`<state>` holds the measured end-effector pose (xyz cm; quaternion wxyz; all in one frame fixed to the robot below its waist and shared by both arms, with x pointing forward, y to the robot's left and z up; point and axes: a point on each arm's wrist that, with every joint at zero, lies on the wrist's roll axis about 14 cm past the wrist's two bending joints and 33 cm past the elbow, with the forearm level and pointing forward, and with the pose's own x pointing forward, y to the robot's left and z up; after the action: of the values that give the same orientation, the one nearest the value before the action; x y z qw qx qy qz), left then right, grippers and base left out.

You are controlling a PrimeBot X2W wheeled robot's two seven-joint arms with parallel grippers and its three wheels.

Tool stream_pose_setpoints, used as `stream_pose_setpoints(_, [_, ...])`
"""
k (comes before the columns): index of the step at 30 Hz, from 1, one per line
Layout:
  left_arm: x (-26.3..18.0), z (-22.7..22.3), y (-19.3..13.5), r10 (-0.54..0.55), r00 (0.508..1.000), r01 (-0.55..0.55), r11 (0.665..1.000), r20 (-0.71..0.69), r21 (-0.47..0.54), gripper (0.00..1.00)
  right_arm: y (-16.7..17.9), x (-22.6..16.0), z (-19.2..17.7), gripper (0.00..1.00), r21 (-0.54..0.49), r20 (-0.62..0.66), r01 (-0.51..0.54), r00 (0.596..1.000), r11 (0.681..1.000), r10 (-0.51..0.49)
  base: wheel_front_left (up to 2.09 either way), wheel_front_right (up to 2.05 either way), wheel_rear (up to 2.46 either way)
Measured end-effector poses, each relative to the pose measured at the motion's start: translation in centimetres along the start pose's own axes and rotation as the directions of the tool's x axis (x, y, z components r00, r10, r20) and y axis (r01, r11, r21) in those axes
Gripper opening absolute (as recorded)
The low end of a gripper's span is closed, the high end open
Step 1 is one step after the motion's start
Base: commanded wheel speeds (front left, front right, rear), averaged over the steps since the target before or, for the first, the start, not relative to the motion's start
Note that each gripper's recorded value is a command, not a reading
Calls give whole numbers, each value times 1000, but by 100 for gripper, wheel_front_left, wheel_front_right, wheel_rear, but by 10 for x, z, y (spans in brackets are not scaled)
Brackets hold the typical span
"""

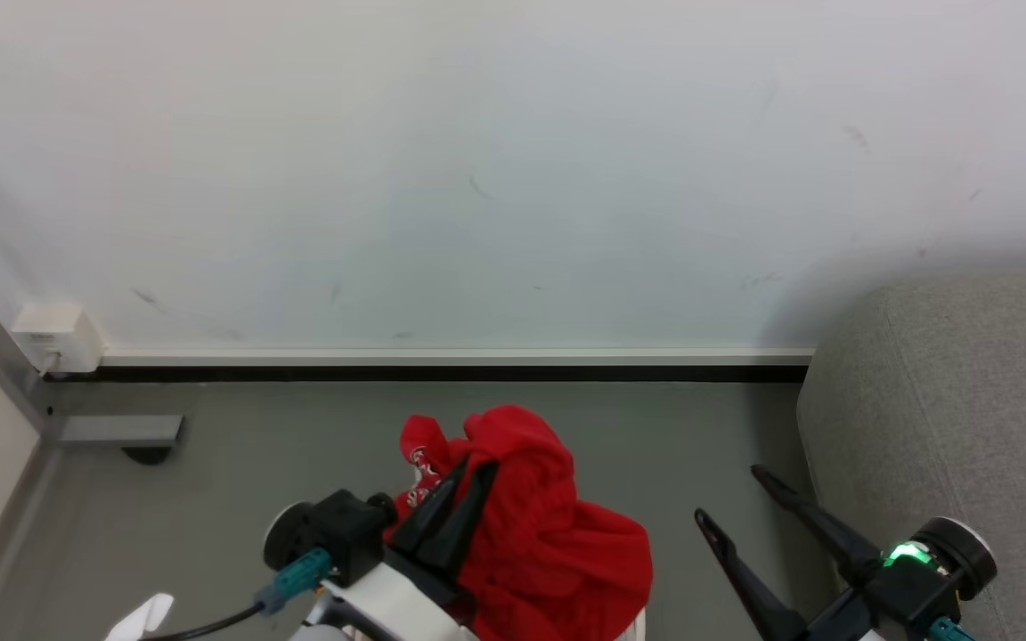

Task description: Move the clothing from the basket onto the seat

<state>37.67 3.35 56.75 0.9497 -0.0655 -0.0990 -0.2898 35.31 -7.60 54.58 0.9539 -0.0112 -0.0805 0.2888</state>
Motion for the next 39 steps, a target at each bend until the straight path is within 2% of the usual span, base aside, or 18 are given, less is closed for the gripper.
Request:
stream_pose_setpoints(4, [4, 1, -23, -98, 995, 98, 995, -7, -14, 0, 22, 4, -1, 100, 4, -24, -121, 992, 993, 121, 0, 0, 0])
stream_pose_setpoints(12, [6, 1, -70, -287, 958, 286, 957, -27, -46, 0, 47, 9, -8, 100, 14, -80, -264, 961, 965, 264, 0, 0, 0])
stream_pose_setpoints(15, [2, 0, -89, -348, 937, 343, 933, -34, -111, 0, 51, 10, -10, 100, 23, -101, -291, 951, 956, 292, 0, 0, 0])
stream_pose_setpoints(20, [-1, -4, -99, -412, 909, 401, 907, -68, -129, 0, 55, 13, -14, 100, 51, -120, -304, 944, 951, 308, 0, 0, 0])
stream_pose_setpoints(21, [-1, -4, -100, -417, 906, 405, 904, -69, -140, 0, 56, 11, -17, 82, 61, -129, -306, 941, 950, 311, 0, 0, 0])
stream_pose_setpoints(22, [0, -3, -101, -421, 905, 409, 901, -66, -142, 0, 58, 10, -19, 49, 77, -137, -304, 940, 950, 312, 0, 0, 0])
stream_pose_setpoints(23, [1, 0, -102, -425, 903, 414, 899, -61, -143, 0, 58, 9, -21, 31, 93, -144, -302, 939, 949, 312, 0, 0, 0])
stream_pose_setpoints(24, [2, 2, -103, -428, 902, 418, 897, -54, -143, 0, 60, 9, -22, 0, 101, -148, -303, 937, 948, 316, 0, 0, 0])
stream_pose_setpoints(33, [8, 4, -100, -425, 904, 416, 899, -44, -136, 0, 47, 11, -17, 0, 140, -134, -251, 954, 958, 270, 0, 0, 0])
stream_pose_setpoints(34, [10, 4, -98, -419, 907, 410, 903, -43, -130, 12, 42, 12, -14, 0, 138, -125, -237, 959, 962, 254, 0, 0, 0])
stream_pose_setpoints(35, [11, 4, -96, -415, 909, 407, 905, -43, -127, 38, 38, 14, -11, 0, 137, -116, -223, 964, 965, 239, 0, 0, 0])
stream_pose_setpoints(36, [12, 2, -96, -412, 910, 404, 906, -46, -126, 52, 32, 15, -8, 0, 138, -105, -205, 970, 969, 220, 0, 0, 0])
stream_pose_setpoints(37, [13, 1, -95, -407, 912, 399, 908, -48, -126, 100, 26, 15, -5, 0, 137, -96, -187, 975, 973, 201, 0, 0, 0])
stream_pose_setpoints(39, [15, -2, -94, -400, 915, 391, 911, -51, -131, 100, 15, 15, -1, 0, 126, -81, -154, 983, 980, 165, 0, 0, 0])
